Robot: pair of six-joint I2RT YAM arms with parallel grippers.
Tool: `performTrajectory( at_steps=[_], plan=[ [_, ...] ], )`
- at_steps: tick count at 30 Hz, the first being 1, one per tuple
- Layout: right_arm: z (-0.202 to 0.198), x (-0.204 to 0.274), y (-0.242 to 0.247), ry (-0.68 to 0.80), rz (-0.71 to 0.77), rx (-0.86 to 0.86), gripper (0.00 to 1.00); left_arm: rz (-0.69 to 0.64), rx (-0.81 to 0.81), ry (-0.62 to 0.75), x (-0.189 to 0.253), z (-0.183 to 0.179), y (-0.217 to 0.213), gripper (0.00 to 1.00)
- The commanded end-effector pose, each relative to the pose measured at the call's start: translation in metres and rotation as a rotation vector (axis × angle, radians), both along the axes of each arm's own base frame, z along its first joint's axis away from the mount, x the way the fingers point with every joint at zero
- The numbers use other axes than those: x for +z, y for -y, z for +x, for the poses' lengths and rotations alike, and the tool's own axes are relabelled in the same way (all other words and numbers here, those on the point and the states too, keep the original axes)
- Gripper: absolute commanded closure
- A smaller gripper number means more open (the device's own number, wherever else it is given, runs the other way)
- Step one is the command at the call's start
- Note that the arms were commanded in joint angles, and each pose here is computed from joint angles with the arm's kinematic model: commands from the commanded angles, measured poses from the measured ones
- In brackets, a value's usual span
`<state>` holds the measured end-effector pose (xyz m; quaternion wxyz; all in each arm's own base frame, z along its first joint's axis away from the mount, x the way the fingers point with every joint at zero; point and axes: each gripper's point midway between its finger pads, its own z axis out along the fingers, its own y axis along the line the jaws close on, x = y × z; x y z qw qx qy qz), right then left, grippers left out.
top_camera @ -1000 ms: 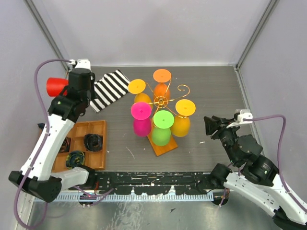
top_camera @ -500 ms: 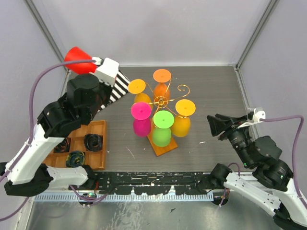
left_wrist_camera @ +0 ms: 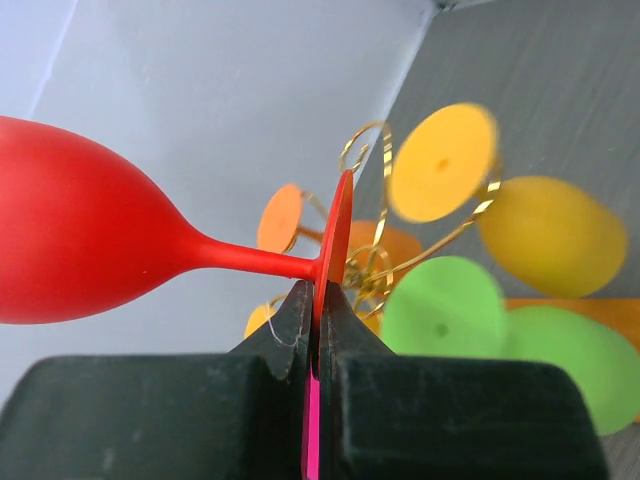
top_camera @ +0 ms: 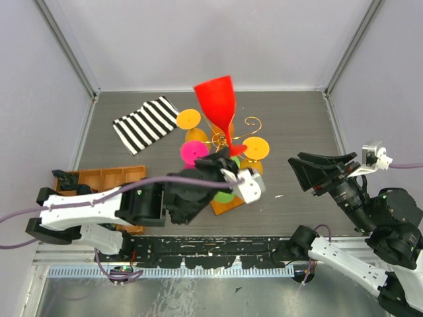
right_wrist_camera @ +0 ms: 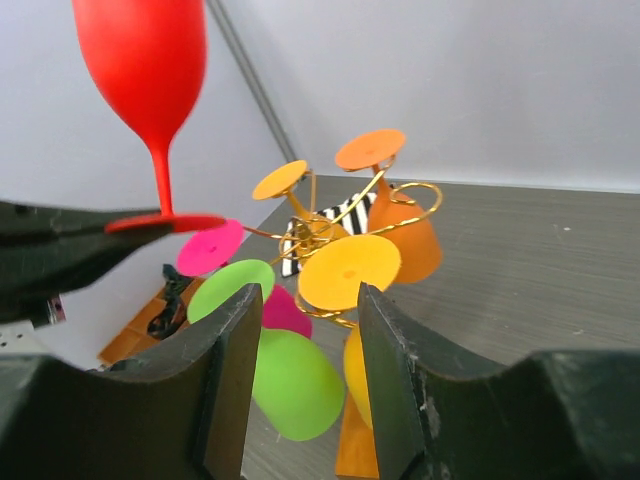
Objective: Place the wine glass upside down on the wine glass rack
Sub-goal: Adjust the wine glass.
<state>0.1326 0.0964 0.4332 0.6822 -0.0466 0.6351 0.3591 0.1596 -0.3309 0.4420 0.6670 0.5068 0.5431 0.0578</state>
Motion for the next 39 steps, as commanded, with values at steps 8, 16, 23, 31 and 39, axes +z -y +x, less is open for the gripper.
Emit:
performTrajectory(
  at_steps=[8, 16, 23, 31, 39],
  plan=[
    [-0.018, 0.035, -0.046, 0.086, 0.005, 0.245, 0.51, 0.074, -0.374, 0.055, -0.002, -0.097, 0.055, 1.0],
    [-0.031, 0.035, -0.045, 0.101, 0.065, 0.296, 0.49, 0.108, -0.473, 0.002, -0.022, -0.12, 0.063, 1.0],
    [-0.025, 0.017, -0.06, 0.011, 0.042, 0.323, 0.41, 0.15, -0.451, 0.065, -0.03, -0.117, 0.074, 1.0],
    [-0.037, 0.02, -0.07, 0.027, 0.079, 0.409, 0.36, 0.165, -0.424, 0.089, -0.032, -0.114, 0.077, 1.0],
    [-0.041, 0.001, -0.1, -0.023, 0.007, 0.54, 0.38, 0.168, -0.418, 0.093, -0.034, -0.114, 0.082, 1.0]
  ],
)
